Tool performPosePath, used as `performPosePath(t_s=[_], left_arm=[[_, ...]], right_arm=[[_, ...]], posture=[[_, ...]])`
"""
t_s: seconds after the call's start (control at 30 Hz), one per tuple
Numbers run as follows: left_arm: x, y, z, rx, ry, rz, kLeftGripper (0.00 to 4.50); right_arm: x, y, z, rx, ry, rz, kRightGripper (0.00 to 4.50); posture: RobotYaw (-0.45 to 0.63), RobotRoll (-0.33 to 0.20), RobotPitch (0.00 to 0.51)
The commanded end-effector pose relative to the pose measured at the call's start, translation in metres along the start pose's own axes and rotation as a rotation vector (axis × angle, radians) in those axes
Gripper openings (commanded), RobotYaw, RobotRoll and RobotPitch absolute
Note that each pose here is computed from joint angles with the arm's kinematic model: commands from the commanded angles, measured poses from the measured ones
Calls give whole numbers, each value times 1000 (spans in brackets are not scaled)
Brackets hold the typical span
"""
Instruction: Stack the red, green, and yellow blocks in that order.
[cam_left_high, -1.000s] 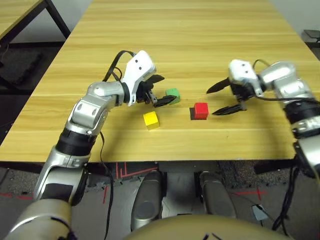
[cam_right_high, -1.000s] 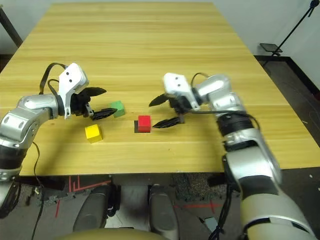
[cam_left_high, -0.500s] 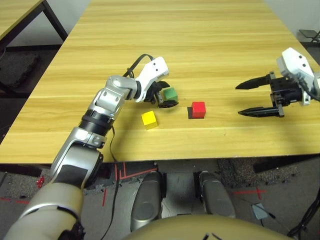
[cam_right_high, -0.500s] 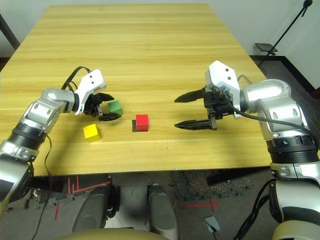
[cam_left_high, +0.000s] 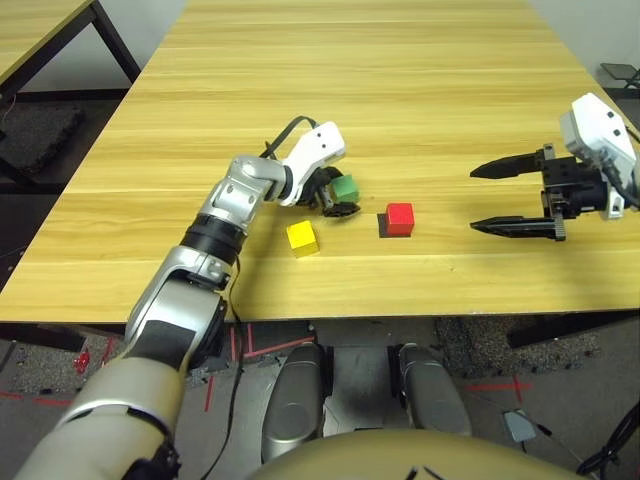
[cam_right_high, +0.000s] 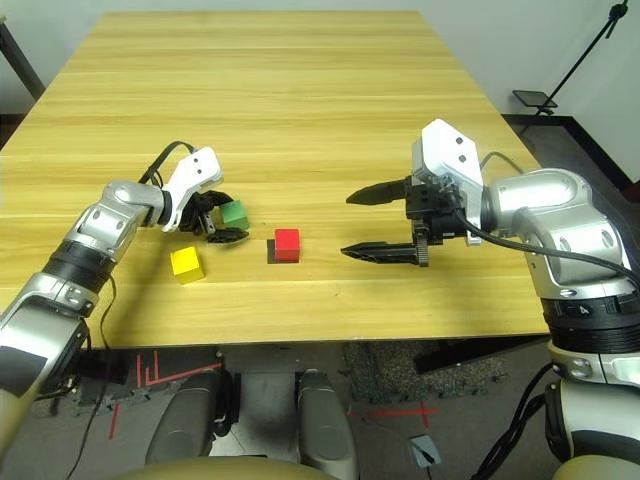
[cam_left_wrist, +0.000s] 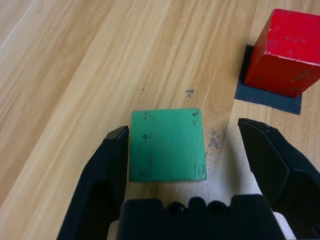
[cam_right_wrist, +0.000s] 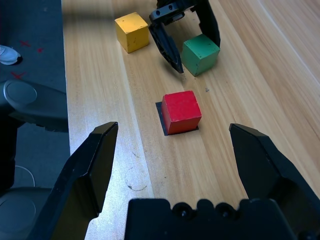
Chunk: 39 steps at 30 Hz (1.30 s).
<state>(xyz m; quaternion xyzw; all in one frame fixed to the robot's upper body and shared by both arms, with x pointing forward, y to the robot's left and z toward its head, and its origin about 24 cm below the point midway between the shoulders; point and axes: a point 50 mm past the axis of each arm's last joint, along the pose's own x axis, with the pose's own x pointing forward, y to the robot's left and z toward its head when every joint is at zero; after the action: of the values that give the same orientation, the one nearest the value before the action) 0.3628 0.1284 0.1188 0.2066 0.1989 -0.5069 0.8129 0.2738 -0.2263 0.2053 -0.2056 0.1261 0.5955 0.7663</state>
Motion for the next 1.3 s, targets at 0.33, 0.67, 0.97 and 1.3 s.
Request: performPosePath(t_s=[0.33, 0.67, 0.97, 1.3], left_arm=[[-15, -6, 44, 23, -43, -43, 2065], [1, -52, 91, 133, -99, -255, 2065], [20, -49, 91, 164, -99, -289, 2065], [22, -48, 85, 180, -104, -341, 2065]], right_arm=[[-13, 0, -11, 31, 17, -25, 4500], [-14, -1, -18, 45, 22, -26, 4500], [-13, 4, -17, 55, 19, -32, 4500], [-16, 10, -18, 71, 24, -58, 4500]], posture=[[19, -58, 80], [13, -43, 80], [-25, -45, 86], [-47, -44, 90]])
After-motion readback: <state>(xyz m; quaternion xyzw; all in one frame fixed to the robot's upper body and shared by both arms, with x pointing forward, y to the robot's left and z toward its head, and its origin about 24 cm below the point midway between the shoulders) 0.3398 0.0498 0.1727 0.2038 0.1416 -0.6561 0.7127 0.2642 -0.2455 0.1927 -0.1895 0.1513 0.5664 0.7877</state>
